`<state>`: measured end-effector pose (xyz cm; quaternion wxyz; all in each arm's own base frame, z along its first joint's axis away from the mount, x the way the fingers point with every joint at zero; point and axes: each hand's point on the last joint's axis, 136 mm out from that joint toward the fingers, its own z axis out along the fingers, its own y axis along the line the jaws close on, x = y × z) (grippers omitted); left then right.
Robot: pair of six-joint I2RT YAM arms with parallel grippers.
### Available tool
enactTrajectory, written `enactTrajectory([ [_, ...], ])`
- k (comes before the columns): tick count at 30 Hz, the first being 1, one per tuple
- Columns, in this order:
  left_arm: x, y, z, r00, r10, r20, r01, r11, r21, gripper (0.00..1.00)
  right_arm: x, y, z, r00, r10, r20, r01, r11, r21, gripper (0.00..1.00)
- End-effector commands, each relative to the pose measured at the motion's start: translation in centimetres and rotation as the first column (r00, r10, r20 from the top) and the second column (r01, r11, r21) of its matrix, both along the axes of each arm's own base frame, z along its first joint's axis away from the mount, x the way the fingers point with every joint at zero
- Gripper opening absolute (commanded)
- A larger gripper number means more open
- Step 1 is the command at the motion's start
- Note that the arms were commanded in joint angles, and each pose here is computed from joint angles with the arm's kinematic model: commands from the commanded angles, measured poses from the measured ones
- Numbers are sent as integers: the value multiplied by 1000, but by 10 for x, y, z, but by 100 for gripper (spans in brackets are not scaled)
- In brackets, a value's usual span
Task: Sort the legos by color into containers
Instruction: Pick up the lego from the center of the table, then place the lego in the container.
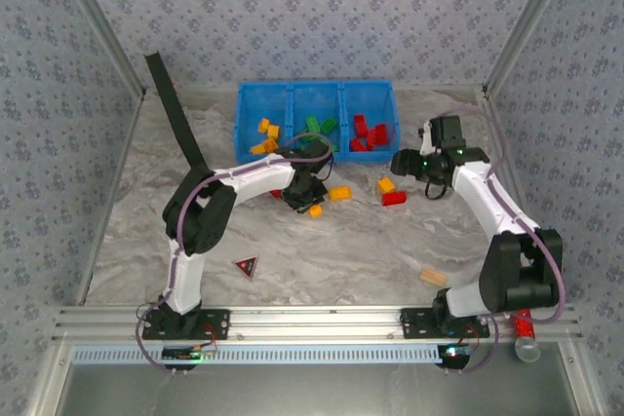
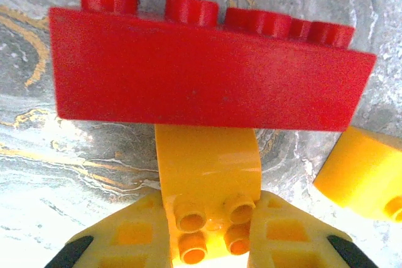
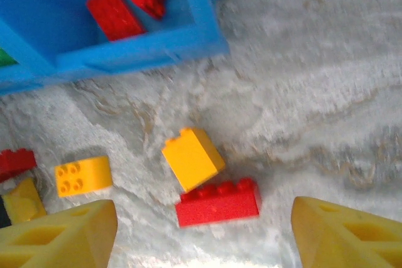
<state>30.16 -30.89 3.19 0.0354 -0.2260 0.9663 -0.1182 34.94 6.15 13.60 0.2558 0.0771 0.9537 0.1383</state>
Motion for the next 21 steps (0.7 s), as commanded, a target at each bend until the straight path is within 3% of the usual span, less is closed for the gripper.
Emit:
enactTrajectory([
  [1,-21,16,12,997,-67,-40,69,997,30,13,-23,-4,-16,986,-139,-88,146,987,74,80],
  [5,-18,26,46,991,-129,33,128,991,40,11,-35,3,-32,983,-141,-120,153,983,104,82],
  [8,-8,28,76,980,-171,99,168,985,37,11,-37,14,-39,994,-58,-93,66,994,82,100],
  [16,41,38,165,915,-265,304,248,964,96,11,-36,15,-60,994,83,-72,-91,988,-125,100],
  [21,85,53,201,881,-272,388,234,962,143,11,-33,15,-73,986,134,-95,-153,963,-223,100],
])
